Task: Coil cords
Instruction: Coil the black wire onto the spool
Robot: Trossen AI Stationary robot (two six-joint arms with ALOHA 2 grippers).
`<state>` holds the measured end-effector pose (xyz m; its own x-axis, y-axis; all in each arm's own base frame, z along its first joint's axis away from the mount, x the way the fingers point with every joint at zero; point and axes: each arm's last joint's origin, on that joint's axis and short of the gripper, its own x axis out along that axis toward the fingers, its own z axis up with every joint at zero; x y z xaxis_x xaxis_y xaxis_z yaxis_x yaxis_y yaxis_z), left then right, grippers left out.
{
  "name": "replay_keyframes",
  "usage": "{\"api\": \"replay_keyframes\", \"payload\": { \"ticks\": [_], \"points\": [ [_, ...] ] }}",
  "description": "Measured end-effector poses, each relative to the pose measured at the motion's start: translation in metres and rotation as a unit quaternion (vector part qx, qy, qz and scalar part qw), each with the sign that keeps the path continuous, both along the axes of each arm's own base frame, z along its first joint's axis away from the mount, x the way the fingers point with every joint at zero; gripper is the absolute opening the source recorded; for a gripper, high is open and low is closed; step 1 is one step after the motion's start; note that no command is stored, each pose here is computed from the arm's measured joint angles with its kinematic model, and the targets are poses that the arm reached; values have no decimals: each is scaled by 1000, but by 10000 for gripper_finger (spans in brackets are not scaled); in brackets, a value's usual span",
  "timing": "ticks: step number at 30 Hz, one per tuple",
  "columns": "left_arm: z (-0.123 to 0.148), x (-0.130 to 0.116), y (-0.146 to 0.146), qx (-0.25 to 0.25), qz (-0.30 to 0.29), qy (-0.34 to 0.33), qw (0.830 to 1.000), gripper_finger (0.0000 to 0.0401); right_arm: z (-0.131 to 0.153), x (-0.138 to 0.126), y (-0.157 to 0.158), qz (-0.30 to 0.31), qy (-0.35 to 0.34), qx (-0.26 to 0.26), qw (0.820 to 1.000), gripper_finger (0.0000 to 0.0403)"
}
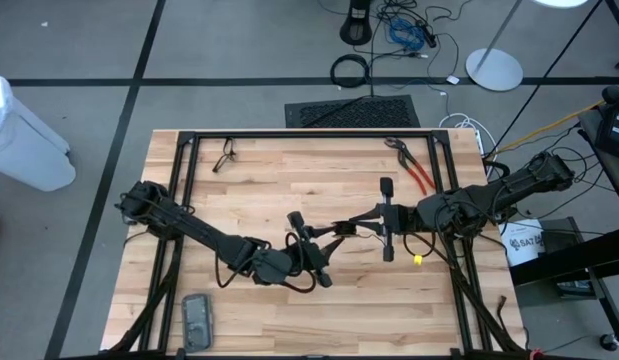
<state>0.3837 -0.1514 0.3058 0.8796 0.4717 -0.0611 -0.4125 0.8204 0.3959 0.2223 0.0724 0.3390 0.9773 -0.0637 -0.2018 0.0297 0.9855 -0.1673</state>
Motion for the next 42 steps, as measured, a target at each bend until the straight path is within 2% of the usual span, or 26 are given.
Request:
{"api": "replay_keyframes", "payload": {
  "ticks": [6, 8, 16, 20, 28, 34, 36, 38, 42],
  "points": [
    [-4, 2, 5, 8, 1, 19, 1000, 33, 0, 0, 0, -3, -1, 0, 1000, 0],
    [-5, 2, 5, 12, -2, 27, 1000, 12, 0, 0, 0, -2, -1, 0, 1000, 0],
    [-8, 1, 5, 31, -3, 52, 998, 5, -2, 0, 0, 1, 10, -9, 1000, 3],
    [-17, -1, 6, 49, 6, 95, 994, 4, -5, -2, -1, 1, 28, -16, 999, 20],
    [-48, -10, 19, 63, 24, 207, 976, 3, -14, -6, -2, -3, 77, -16, 997, 54],
    [-77, -18, 30, 61, 37, 245, 967, 2, -12, -10, -4, -5, 75, -9, 997, 56],
    [-83, -20, 33, 75, 36, 261, 962, 2, -11, -12, -4, -5, 73, -9, 997, 55],
    [-82, -18, 37, 90, 35, 267, 959, 2, -11, -13, -5, -5, 77, -10, 997, 55],
    [-74, -8, 46, 90, 24, 235, 967, 2, -11, -18, -7, -6, 87, -14, 996, 55]
  ]
}}
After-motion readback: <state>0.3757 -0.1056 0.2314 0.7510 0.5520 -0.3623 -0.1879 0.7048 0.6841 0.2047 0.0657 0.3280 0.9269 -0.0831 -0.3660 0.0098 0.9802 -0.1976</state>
